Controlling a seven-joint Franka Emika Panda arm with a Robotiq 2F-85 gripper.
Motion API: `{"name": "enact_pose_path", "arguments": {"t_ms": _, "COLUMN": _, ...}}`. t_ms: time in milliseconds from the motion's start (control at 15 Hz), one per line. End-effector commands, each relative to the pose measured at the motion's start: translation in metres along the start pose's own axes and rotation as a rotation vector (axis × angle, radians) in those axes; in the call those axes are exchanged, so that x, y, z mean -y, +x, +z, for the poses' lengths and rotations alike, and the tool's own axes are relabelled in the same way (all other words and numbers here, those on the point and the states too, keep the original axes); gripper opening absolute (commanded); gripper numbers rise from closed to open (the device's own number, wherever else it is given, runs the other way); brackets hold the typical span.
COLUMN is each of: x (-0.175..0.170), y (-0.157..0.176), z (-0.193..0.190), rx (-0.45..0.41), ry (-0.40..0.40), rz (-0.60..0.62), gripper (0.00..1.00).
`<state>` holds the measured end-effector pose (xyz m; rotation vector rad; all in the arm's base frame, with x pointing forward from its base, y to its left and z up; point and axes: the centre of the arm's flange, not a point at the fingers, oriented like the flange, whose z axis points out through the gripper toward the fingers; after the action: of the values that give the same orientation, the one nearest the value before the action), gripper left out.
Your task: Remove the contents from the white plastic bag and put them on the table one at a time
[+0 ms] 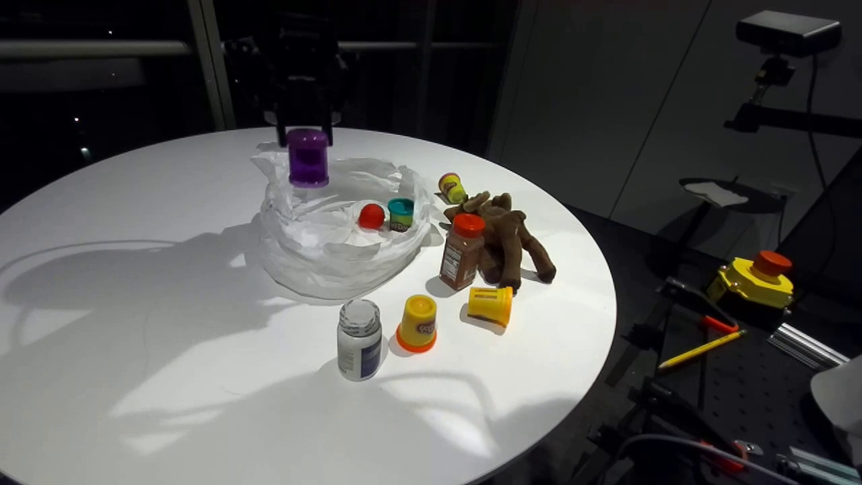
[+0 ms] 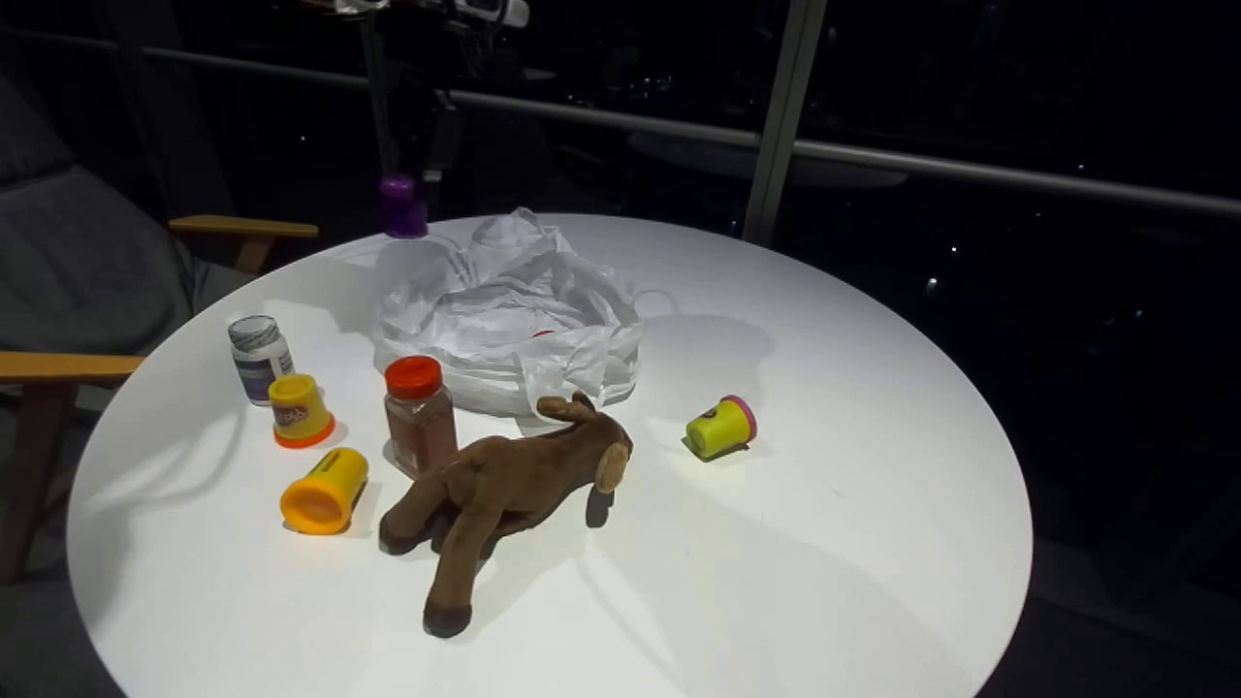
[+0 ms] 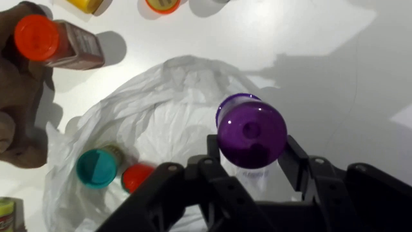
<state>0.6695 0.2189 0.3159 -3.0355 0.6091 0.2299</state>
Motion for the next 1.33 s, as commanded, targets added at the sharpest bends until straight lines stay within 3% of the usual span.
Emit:
{"name": "enact_pose_path", "arguments": {"t_ms": 0, "x": 0.056, "y": -0.059, "z": 0.049, "rx": 0.027, "ry": -0.055, "rz": -0.129, "gripper": 0.19}}
{"name": "enact_pose_path", "arguments": {"t_ms": 133, "x": 0.081, "y": -0.091, "z": 0.082, "rx": 0.018, "ry": -0.102, "rz": -0.21, "gripper": 0.19}}
{"name": "enact_pose_path", "arguments": {"t_ms": 467, "x": 0.115, "y": -0.136, "z": 0.155, "rx": -0.141, "ry": -0.14, "rz": -0.397, "gripper": 0.19}}
{"name": "enact_pose_path", "arguments": {"t_ms": 667, "x": 0.122, "y": -0.143, "z": 0.173, "rx": -0.184, "ry": -0.125, "rz": -0.445, "gripper": 0.19}}
{"name": "enact_pose_path", "arguments": {"t_ms": 800, "x": 0.122, "y": -0.146, "z": 0.157, "rx": -0.209, "ry": -0.109, "rz": -0.455, "gripper": 0.2}}
{"name": "enact_pose_path", "arguments": {"t_ms": 867, "x": 0.12, "y": -0.143, "z": 0.154, "rx": -0.219, "ry": -0.105, "rz": -0.457, "gripper": 0.63}}
{"name": "enact_pose_path", "arguments": {"t_ms": 1200, "x": 0.102, "y": -0.114, "z": 0.098, "rx": -0.272, "ry": -0.085, "rz": -0.4, "gripper": 1.0}}
{"name": "enact_pose_path", "arguments": {"t_ms": 1267, "x": 0.096, "y": -0.108, "z": 0.083, "rx": -0.279, "ry": -0.085, "rz": -0.379, "gripper": 1.0}}
